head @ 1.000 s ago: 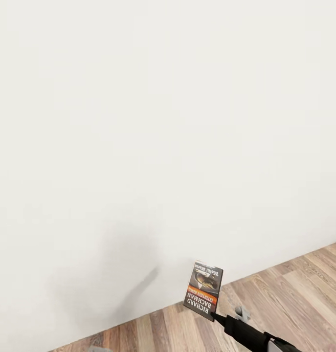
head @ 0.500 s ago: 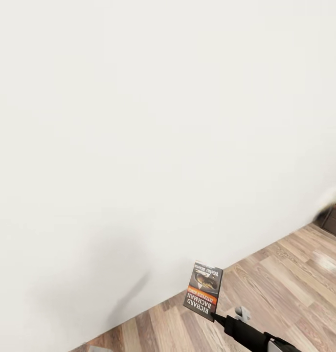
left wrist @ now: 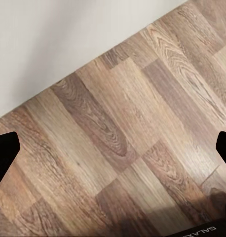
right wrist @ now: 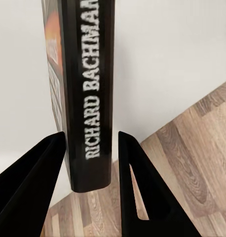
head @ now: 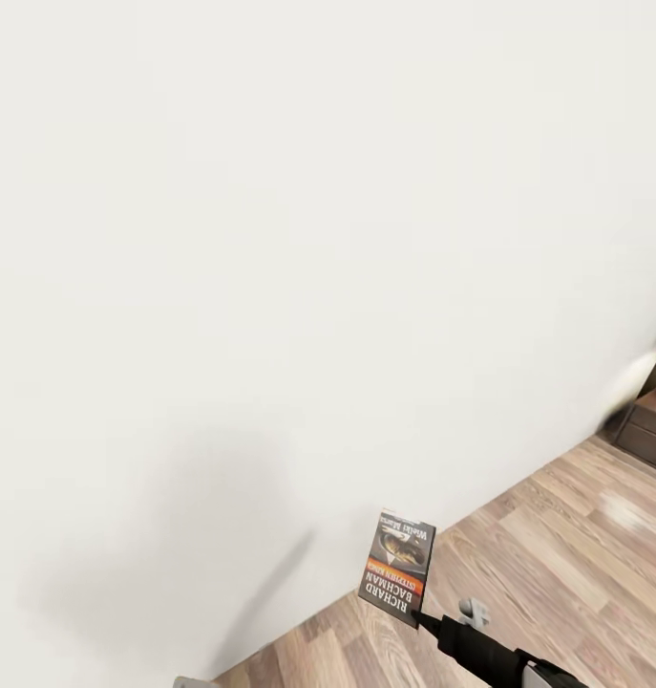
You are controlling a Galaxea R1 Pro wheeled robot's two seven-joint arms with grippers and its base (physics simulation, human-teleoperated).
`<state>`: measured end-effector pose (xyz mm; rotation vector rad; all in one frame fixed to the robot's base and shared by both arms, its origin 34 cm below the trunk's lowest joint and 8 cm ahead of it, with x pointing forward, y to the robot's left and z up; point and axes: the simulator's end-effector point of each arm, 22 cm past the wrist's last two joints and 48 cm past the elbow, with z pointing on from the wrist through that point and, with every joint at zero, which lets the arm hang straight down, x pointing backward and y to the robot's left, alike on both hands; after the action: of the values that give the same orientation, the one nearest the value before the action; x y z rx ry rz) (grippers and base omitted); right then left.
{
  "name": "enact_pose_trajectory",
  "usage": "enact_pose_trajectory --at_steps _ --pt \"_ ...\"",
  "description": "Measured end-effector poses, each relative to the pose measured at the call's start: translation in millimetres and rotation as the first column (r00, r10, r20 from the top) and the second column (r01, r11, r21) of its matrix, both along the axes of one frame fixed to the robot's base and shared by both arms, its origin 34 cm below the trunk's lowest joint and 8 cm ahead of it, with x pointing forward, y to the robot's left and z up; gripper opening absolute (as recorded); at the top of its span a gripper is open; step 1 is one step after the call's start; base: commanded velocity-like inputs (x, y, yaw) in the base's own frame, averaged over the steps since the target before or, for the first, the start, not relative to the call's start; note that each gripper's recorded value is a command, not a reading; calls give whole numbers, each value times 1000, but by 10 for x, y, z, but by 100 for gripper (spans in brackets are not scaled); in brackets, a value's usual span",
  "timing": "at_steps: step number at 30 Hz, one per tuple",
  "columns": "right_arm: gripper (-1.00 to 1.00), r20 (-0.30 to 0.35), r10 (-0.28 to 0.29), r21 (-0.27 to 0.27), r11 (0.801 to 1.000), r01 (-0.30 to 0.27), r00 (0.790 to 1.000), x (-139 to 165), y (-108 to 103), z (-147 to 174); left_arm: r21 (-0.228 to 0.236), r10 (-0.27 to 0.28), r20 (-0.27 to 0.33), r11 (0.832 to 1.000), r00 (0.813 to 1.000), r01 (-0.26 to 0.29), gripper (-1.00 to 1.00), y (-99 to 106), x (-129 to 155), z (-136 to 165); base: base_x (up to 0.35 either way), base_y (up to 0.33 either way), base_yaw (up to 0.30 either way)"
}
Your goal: In the bedroom, move the book from the bed onto either nightstand, and place the two sandals side by side next to the bed.
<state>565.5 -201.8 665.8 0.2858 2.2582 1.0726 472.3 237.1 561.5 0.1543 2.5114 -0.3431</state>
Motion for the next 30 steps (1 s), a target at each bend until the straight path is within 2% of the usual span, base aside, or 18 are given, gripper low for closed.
enact_pose_trajectory --at_steps 6,30 --pt "-100 1 1 1 1000 -1 1000 2 1 1 -1 -1 0 1000 1000 1 100 -5 1 -1 25 0 -157" --pt "-100 -1 4 -2 1000 -4 1000 -5 3 -6 -1 -3 0 1000 1000 3 100 -10 0 -1 0 0 -275"
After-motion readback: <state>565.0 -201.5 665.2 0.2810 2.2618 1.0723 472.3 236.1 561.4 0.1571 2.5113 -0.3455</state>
